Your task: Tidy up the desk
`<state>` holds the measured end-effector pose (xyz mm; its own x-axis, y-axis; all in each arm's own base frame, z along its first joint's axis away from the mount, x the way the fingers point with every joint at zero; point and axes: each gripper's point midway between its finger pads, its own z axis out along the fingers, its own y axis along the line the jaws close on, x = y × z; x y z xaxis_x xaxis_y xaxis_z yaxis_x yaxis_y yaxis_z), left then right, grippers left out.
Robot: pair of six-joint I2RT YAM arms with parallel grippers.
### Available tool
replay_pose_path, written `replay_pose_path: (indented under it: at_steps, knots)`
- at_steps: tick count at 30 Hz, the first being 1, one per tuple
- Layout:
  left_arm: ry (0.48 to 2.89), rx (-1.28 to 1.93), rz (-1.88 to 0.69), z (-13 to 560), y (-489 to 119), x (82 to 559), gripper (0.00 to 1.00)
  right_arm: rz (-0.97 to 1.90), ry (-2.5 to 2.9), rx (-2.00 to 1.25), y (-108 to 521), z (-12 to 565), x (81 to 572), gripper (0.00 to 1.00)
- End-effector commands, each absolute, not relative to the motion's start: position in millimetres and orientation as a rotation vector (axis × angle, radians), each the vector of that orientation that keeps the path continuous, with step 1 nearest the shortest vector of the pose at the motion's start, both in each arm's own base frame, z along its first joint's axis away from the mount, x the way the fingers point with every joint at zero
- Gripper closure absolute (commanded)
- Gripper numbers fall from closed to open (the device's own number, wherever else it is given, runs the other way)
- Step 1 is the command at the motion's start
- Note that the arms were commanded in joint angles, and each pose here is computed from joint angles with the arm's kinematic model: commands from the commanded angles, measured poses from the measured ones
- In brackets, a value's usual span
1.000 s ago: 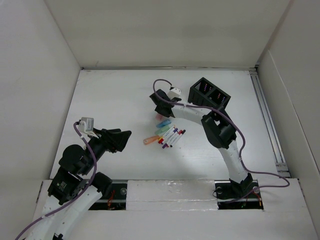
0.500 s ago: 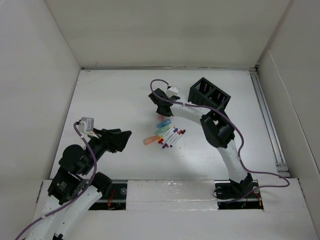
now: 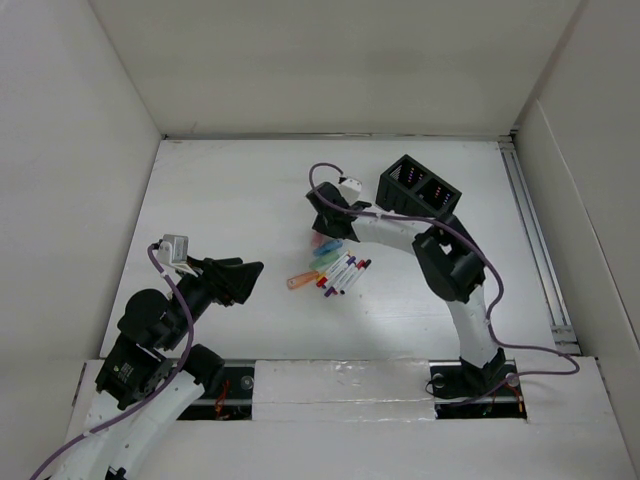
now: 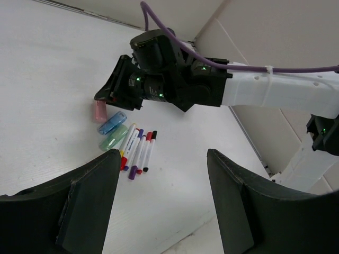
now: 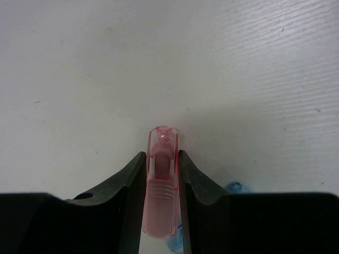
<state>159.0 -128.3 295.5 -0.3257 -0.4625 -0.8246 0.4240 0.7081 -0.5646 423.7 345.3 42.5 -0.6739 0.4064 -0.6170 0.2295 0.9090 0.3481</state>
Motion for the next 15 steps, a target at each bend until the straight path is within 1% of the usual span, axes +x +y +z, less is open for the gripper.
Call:
replay_pose_path:
  at_steps: [1,4,9,10,12,13,15]
  knots:
    - [1.647,-0.014,-0.915,304,-132,160,0.37,0.638,2.120,0.528,373,133,443,0.87]
    - [1.639,-0.018,-0.918,306,-132,159,0.37,0.659,2.037,0.537,366,167,447,0.87]
    - [1.638,-0.016,-0.919,306,-132,159,0.37,0.639,1.942,0.556,347,208,446,0.87]
    - [1.636,-0.015,-0.919,306,-132,159,0.37,0.601,1.924,0.564,338,208,445,0.88]
    - [1.636,-0.014,-0.921,306,-132,158,0.37,0.572,1.863,0.595,318,231,446,0.88]
    - [1.638,-0.014,-0.920,306,-132,158,0.37,0.468,1.817,0.640,288,238,451,0.88]
    - [1.640,-0.013,-0.921,306,-132,158,0.37,0.445,1.780,0.663,272,252,451,0.88]
